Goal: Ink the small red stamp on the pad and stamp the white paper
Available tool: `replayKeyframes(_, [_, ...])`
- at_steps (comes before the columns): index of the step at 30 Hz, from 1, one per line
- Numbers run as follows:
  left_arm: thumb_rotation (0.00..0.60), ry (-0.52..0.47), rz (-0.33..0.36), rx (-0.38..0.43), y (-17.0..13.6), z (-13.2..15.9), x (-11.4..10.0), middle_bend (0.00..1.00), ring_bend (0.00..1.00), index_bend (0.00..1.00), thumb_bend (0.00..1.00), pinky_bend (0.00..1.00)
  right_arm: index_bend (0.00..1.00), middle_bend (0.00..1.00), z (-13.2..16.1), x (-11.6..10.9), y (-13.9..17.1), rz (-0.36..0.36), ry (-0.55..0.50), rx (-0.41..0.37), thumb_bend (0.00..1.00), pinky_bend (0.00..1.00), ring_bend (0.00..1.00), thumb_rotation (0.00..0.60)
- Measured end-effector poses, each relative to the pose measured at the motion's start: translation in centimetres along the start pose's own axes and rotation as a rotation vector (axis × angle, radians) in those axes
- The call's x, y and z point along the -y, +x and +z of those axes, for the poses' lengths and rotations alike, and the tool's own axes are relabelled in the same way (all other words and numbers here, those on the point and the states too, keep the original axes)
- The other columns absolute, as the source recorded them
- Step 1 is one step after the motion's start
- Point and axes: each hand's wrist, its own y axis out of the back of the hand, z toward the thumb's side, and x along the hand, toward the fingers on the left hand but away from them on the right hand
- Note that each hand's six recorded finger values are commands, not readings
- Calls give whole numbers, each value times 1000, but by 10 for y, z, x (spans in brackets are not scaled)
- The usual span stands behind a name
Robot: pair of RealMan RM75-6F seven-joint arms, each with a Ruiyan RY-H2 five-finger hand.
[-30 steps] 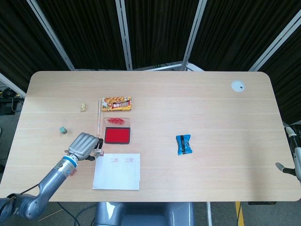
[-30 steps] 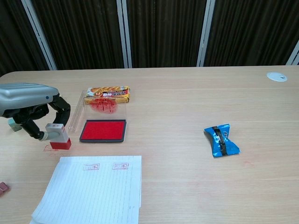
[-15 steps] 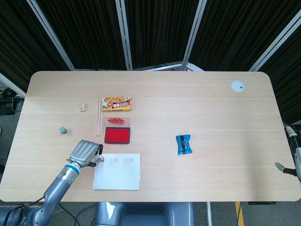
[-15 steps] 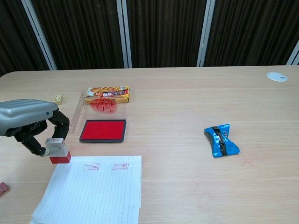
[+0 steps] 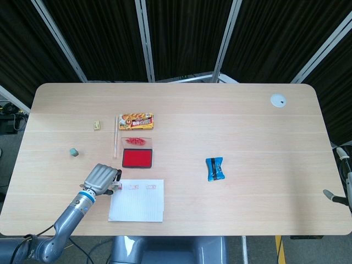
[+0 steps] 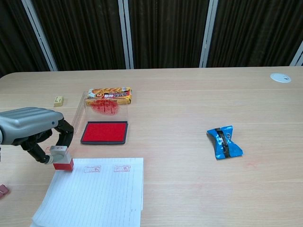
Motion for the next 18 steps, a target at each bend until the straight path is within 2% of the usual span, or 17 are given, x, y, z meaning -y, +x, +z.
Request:
replayKeyframes(5, [600, 6, 15, 22, 3, 0, 4, 532, 833, 580, 464, 852, 0, 0, -1, 0, 0, 1, 2, 2, 0, 0, 0, 600])
replayKeyframes(18, [600, 13, 9, 5, 4, -4, 8, 532, 830, 579, 464, 851, 0, 0, -1, 0, -1, 1, 3, 3, 0, 0, 0, 600])
